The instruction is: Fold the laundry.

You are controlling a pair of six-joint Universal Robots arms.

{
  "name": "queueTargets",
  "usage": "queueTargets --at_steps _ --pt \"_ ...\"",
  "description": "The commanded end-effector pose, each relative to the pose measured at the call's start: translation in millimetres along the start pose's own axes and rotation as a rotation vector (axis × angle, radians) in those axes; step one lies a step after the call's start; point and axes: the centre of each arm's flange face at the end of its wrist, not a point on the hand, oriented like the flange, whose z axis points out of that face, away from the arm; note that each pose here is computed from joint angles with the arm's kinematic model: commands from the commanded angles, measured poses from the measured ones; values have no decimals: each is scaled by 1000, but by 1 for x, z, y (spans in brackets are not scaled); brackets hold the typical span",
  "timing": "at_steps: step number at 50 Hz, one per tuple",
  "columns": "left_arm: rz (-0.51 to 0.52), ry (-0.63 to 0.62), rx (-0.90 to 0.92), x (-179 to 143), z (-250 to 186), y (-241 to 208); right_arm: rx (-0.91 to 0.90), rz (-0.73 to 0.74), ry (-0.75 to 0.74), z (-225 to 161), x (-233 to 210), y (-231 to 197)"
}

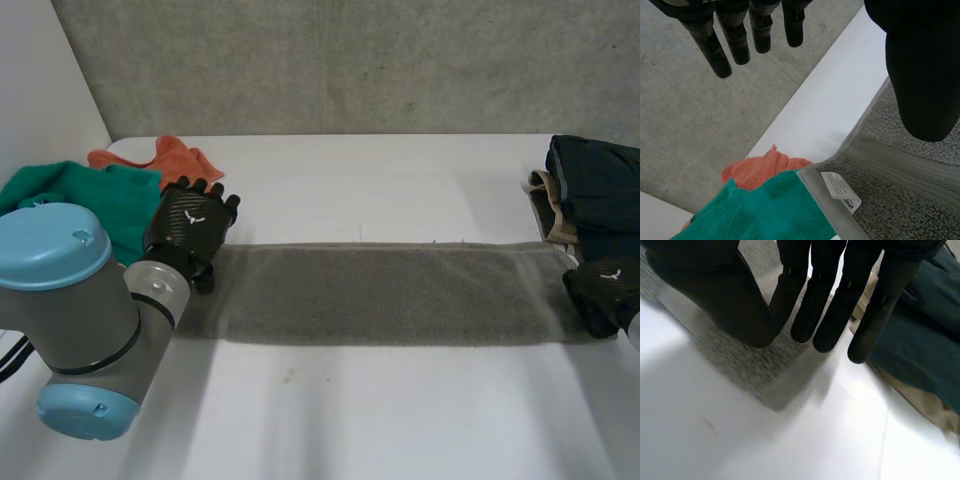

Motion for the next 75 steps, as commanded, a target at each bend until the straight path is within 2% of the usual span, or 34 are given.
queueTargets --at_steps 1,5,11,15,16,21,34,45,50,58,64,69,70,75 --pt "-2 -4 8 0 0 -1 -57 -15 188 4 54 12" --pt "-3 -10 14 -2 -3 -3 -55 -114 318 -8 93 3" --pt "-4 -17 22 -6 -9 -6 -65 -191 337 -11 102 3" --pt "-5 -15 16 -5 -10 -5 -9 -171 218 -14 72 -7" --pt "-5 -12 16 -5 -11 -4 40 -150 134 -16 53 -13" --pt "-10 -8 15 -3 -12 -4 134 -75 -26 -26 27 -21" --pt "-42 -4 12 -3 -13 -3 72 -29 -122 -17 6 4" --pt "-44 19 19 0 -12 -3 84 -47 -99 -3 6 14" --pt "-43 17 21 0 -12 -3 80 -74 -20 1 17 14" --pt "-46 8 30 -4 -13 -6 6 -134 225 2 94 29" --pt "-46 5 32 -5 -14 -7 -32 -242 299 0 117 29" --pt "-48 -4 48 -8 -17 -12 70 -309 340 -17 109 -18" --pt "-48 -8 55 -9 -18 -14 161 -337 307 -21 88 -45" --pt "-51 -25 76 -15 -21 -21 377 -346 153 -34 16 -98"
